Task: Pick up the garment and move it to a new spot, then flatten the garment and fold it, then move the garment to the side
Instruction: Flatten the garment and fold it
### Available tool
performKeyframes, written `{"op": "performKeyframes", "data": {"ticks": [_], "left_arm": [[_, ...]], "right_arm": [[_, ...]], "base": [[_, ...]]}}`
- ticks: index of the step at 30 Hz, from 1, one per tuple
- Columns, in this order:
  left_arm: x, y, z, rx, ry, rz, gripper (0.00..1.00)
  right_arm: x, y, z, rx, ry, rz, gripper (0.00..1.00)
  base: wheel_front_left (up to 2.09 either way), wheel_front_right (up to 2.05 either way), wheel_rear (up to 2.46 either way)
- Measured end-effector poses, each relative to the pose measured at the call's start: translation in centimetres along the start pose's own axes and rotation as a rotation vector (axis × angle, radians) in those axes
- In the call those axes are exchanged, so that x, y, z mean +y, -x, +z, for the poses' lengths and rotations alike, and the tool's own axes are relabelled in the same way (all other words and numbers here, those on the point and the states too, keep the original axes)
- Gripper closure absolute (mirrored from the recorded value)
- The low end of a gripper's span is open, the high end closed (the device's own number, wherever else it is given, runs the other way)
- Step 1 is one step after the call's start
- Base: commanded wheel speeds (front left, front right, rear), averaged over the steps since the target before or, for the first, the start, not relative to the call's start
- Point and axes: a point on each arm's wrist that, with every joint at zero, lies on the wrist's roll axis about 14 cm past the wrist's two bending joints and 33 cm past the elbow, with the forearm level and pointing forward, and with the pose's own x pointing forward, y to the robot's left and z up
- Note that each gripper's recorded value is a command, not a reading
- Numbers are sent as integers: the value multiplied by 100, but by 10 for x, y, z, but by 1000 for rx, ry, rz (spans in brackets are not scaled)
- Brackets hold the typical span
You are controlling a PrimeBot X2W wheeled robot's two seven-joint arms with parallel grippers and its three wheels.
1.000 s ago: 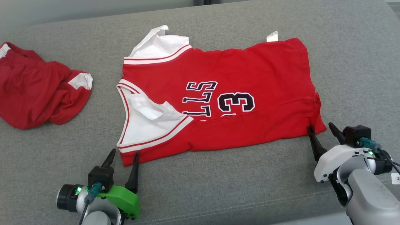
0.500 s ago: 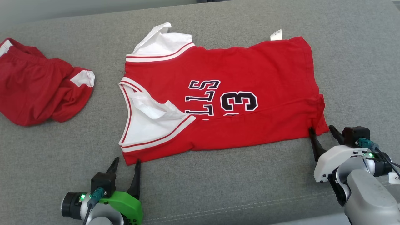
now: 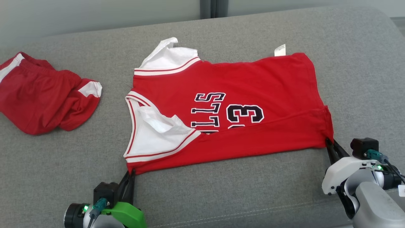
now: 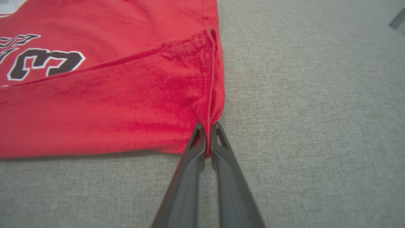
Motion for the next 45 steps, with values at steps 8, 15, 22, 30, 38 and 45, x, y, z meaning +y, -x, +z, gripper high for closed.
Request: {"op": "performKeyframes", "data": {"ticks": [8,15,22,30,38,45], "left_arm": [[-6,24,-6,-1,12,5,100],[-17,47,-16,3,32,-3,100],[-22,63,-25,13,54,3,100],[-26,70,-32,29,76,3,100],[-25,69,-31,26,72,15,0],[-19,63,8,-97,56,38,0]], "right_arm": [[-12,27,-5,-19,-21,-26,100],[-19,51,-14,-25,-54,-48,100],[-20,67,-27,-13,-71,-50,100],[-25,76,-35,3,-81,-62,100],[-28,75,-35,2,-91,-79,0],[-20,70,3,-124,-92,-58,0]], "base": [[0,0,0],[0,0,0],[0,0,0],[0,0,0],[0,0,0],[0,0,0]]}}
